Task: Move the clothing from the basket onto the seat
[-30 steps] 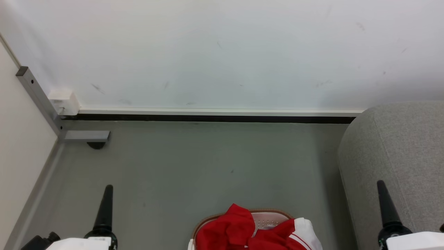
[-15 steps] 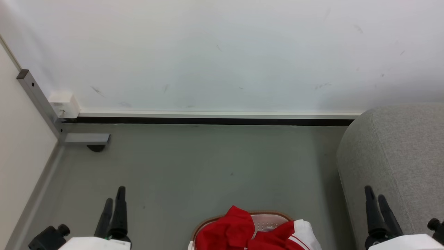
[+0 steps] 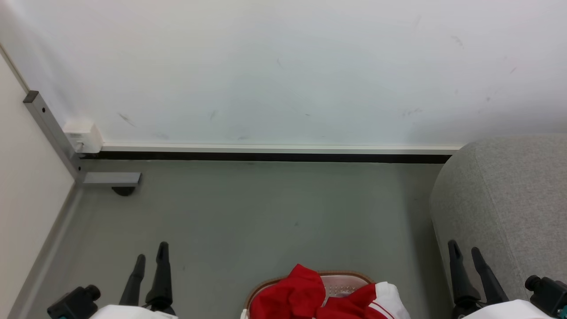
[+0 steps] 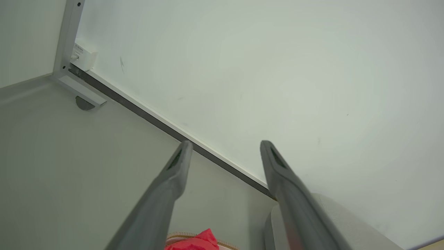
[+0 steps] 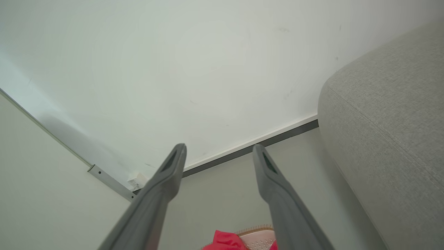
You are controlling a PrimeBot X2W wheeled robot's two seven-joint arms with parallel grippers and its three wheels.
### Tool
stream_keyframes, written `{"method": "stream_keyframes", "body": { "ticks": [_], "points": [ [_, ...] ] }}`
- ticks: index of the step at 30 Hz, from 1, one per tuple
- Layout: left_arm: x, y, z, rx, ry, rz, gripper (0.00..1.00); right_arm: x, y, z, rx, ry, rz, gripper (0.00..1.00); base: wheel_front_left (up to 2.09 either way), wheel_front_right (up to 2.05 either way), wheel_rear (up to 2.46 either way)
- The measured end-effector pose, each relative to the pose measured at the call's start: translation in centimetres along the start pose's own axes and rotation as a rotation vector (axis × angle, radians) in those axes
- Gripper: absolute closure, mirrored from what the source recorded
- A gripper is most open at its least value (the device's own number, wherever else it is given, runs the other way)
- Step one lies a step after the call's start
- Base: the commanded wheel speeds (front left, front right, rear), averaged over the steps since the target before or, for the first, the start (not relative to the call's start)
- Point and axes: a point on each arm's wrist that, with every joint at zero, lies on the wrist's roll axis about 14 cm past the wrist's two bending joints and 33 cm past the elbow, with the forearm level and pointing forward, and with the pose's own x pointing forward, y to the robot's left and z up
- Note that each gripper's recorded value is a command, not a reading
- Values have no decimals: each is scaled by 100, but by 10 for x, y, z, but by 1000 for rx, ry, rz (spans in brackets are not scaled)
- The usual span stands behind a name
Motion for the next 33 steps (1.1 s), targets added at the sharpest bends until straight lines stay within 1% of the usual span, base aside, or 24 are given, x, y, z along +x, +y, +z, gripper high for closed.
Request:
{"method": "stream_keyframes", "body": {
  "ticks": [13,33],
  "points": [
    [-1,-6,2,161,-21,-27,0,0,11,4,-136,-24,43,0,0,0,0],
    [-2,-19,8,337,-73,-73,0,-1,30,4,-308,-48,116,0,0,0,0]
  ]
}}
